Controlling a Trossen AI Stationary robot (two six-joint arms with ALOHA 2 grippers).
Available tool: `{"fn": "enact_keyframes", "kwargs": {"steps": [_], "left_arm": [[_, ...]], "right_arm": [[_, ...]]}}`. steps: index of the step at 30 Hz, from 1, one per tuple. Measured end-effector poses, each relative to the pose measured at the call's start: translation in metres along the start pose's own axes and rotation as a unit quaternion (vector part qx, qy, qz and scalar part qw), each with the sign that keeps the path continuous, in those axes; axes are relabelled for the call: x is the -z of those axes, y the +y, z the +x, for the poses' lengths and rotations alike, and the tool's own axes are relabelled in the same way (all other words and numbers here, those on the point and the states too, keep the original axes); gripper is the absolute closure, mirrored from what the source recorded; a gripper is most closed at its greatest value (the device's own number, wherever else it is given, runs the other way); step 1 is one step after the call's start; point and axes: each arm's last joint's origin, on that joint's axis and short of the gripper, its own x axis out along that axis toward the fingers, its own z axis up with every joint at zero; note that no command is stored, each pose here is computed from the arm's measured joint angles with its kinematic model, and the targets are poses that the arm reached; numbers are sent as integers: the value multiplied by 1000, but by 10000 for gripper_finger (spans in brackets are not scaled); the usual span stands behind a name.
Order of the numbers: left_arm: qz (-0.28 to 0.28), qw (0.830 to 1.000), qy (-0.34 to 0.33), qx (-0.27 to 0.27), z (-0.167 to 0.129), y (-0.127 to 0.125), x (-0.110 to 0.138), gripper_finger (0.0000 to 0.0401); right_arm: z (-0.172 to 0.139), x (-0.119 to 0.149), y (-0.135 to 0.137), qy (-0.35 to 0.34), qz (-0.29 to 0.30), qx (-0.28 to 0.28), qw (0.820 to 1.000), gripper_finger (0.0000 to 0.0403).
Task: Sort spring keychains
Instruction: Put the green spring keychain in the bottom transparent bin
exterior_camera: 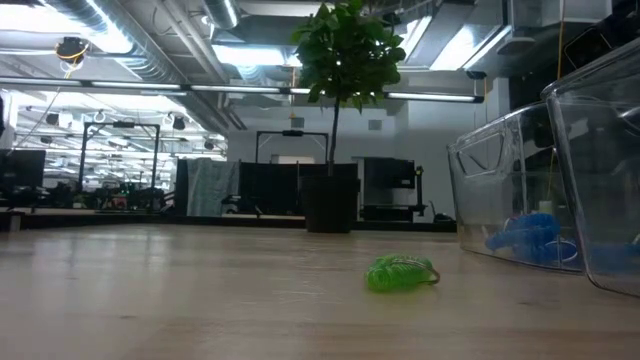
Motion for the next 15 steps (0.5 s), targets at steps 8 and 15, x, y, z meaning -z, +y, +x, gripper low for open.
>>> {"fn": "enact_keyframes", "kwargs": {"steps": [8,15], "left_arm": [[-6,1000,-15,13,11,-22,-1,391],[34,998,16,51,50,-47,1,391]], "right_arm": [[0,0,0,0,0,0,1000,249],[0,0,0,0,0,0,1000,249]]}}
